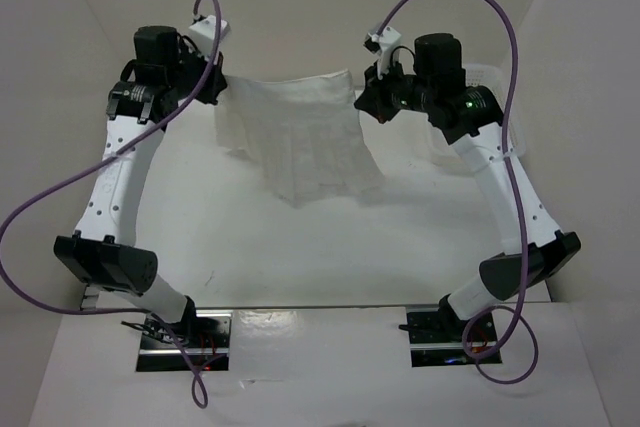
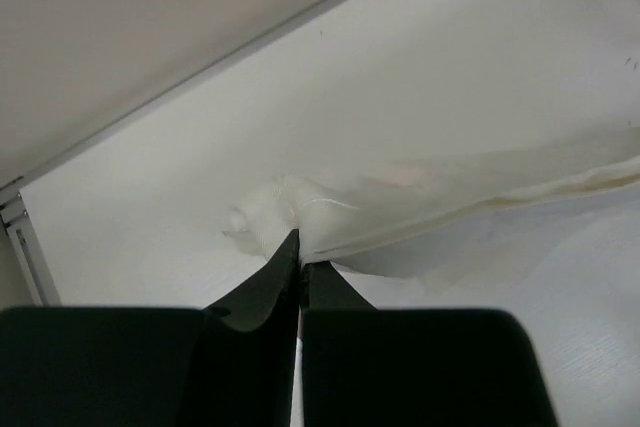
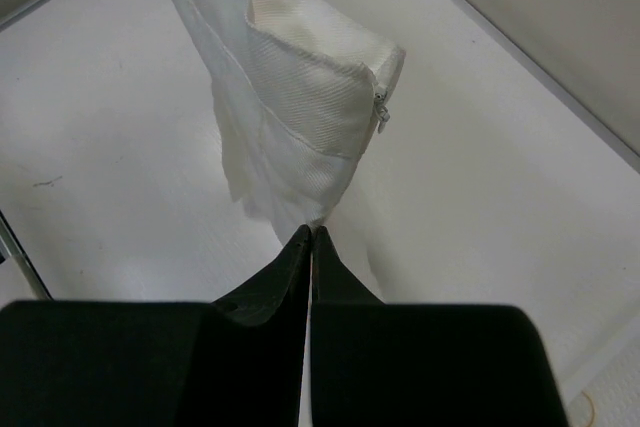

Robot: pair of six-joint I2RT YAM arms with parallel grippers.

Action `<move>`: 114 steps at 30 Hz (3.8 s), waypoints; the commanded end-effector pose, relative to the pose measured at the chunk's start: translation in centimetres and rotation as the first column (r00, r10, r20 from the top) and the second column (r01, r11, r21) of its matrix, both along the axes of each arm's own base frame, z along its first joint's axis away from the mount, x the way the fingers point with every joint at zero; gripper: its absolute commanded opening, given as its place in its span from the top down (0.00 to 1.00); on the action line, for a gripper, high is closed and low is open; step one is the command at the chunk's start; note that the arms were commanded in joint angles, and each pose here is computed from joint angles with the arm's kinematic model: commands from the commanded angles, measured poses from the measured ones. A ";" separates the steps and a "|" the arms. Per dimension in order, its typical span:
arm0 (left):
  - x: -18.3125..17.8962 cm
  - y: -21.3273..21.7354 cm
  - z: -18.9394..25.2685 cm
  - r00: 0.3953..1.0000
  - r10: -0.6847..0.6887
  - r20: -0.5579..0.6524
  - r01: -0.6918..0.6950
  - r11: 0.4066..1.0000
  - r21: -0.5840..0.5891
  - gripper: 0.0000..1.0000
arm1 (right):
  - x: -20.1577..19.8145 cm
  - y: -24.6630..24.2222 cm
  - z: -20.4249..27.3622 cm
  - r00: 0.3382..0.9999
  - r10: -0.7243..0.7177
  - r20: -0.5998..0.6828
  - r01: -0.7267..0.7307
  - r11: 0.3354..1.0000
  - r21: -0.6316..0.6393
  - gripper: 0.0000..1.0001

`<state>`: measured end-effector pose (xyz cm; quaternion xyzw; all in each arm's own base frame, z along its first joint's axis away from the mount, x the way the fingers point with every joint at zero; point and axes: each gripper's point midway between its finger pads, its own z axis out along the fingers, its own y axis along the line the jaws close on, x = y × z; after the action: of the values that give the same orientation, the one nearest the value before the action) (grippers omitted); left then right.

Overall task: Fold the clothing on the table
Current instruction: Flatten the skirt out

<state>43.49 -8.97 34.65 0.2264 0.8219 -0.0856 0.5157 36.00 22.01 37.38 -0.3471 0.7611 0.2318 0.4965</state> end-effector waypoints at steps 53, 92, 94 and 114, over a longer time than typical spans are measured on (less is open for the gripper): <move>7.2 0.2 -7.0 0.989 0.056 -0.136 -0.031 0.984 0.176 0.86 | 9.0 -5.4 -11.1 0.974 -0.225 0.008 0.225 0.967 -0.122 1.00; -12.5 6.3 -11.5 0.924 0.197 -0.328 -0.159 0.977 0.140 0.01 | 2.8 -5.8 -17.6 0.892 -0.407 -0.197 0.297 0.855 -0.425 0.01; -14.0 6.8 -11.5 0.924 0.222 -0.312 -0.188 0.973 0.137 0.01 | 1.7 -7.0 -17.2 0.888 -0.437 -0.147 0.349 0.845 -0.405 0.01; -17.6 9.0 -10.9 0.909 0.316 -0.273 -0.270 0.944 0.192 0.01 | -5.2 -25.1 -9.7 0.473 -0.874 -0.109 0.878 0.478 -0.024 0.01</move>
<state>26.17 -0.22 22.51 0.1315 0.9246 0.0152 0.3571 31.70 -2.38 24.79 0.0848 0.8848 -0.0389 0.4565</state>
